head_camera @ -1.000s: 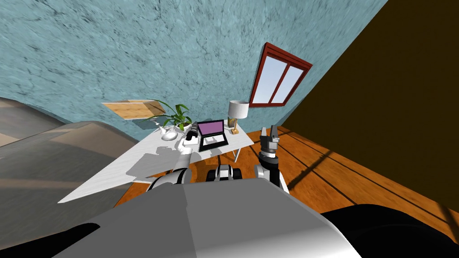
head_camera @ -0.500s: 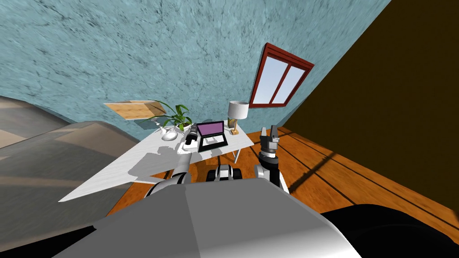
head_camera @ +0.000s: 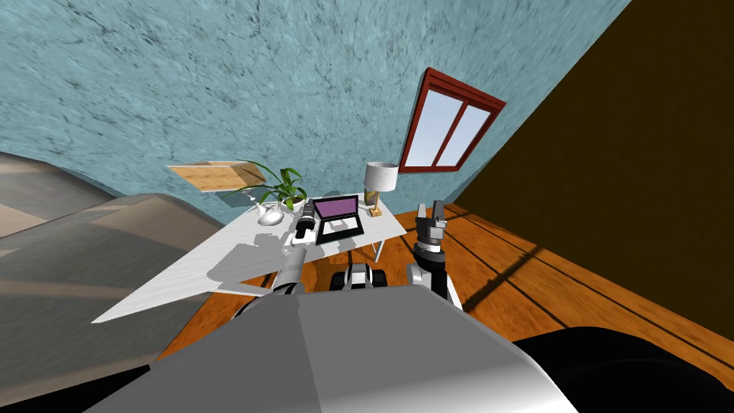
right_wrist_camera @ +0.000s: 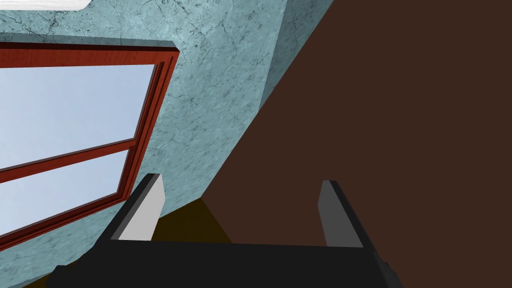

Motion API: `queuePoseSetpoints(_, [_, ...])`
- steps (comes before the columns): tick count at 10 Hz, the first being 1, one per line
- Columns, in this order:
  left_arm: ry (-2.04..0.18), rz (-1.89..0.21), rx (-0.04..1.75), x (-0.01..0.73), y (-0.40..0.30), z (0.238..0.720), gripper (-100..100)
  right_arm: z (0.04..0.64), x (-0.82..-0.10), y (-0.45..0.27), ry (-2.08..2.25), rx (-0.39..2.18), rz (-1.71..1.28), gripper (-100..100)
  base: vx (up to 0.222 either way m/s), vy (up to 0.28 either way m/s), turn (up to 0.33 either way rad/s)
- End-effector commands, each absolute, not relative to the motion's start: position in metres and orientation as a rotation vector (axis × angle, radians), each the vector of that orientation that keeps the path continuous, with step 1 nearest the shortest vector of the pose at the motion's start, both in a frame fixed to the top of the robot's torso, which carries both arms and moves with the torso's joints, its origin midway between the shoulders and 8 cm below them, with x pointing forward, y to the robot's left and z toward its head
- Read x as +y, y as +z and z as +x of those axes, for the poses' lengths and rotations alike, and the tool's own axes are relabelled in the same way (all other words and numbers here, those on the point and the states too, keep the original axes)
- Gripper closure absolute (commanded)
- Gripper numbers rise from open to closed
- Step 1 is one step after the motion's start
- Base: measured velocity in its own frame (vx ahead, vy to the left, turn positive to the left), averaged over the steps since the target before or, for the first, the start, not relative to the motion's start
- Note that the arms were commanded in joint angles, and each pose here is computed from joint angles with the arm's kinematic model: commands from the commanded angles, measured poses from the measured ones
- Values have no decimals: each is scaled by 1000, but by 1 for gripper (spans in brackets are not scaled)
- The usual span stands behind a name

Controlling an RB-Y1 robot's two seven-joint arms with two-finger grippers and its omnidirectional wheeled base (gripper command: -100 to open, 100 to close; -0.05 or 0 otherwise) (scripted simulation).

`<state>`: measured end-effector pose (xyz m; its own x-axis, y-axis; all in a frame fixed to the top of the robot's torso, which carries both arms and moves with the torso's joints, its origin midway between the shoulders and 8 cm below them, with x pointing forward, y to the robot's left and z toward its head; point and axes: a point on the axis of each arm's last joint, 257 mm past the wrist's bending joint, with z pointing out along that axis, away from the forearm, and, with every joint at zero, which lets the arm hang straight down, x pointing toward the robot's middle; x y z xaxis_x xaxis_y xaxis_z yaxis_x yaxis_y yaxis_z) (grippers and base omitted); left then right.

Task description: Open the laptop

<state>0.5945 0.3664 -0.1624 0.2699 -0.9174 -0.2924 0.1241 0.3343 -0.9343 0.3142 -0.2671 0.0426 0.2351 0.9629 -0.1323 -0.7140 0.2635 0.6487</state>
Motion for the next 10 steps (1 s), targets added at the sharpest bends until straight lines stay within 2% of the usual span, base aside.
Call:
queuePoseSetpoints(1, [-886,-937,1019,366,-167,581,100,314,-267,43,1222,577,515,0,26,-17,21])
queuePoseSetpoints(10, [-924,-842,937,363,-168,538,100,314,-267,43,1222,577,515,0,19,-17,18])
